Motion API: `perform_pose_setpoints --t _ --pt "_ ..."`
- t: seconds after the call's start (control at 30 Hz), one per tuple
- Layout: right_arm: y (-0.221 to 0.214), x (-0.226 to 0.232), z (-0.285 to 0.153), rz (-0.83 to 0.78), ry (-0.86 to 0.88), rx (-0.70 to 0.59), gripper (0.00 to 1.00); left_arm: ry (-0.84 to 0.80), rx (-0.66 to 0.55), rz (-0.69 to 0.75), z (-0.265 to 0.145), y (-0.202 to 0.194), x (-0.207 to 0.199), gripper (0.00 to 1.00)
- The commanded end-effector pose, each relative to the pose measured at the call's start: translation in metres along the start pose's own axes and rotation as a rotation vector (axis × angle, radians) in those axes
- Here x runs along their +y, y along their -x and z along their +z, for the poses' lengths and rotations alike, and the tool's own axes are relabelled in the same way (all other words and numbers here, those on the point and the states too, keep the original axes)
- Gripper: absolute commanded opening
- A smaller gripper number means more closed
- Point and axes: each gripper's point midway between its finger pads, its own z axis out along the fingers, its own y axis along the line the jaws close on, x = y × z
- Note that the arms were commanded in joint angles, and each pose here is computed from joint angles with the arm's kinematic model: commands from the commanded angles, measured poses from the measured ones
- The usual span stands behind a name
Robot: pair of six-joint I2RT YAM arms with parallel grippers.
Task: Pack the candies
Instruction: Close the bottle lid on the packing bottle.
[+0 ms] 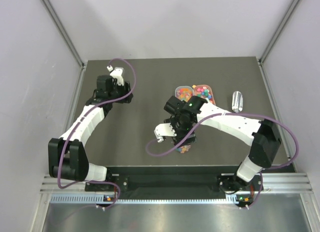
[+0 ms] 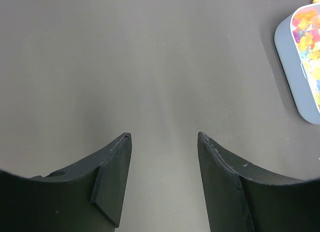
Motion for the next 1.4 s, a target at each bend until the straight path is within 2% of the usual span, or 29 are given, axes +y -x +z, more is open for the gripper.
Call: perform_pose_setpoints --t 0.0,0.77,1.23,1.33,1.37 --pt "0.011 -0.005 0.007 -0.007 -0.022 -0.018 0.09 -0.006 -0.063 -0.002 -0.008 0.015 -0.001 0.61" --pt "0.009 0.011 0.019 0.005 0.013 0.008 0.1 -0.018 -0.056 -0.012 -0.008 0.009 -0.003 0.61" --pt "0.009 -0.001 0.023 0.032 -0.046 0.019 0.1 -0.027 -0.048 -0.024 -0.007 0.006 -0.005 0.61" --pt "0.008 -0.002 0.023 0.028 -0.051 0.023 0.12 -0.029 -0.048 -0.025 -0.008 0.005 -0.005 0.61" --pt "0.008 -0.003 0.021 0.03 -0.061 0.019 0.21 -0.029 -0.048 -0.025 -0.008 0.005 -0.005 0.61"
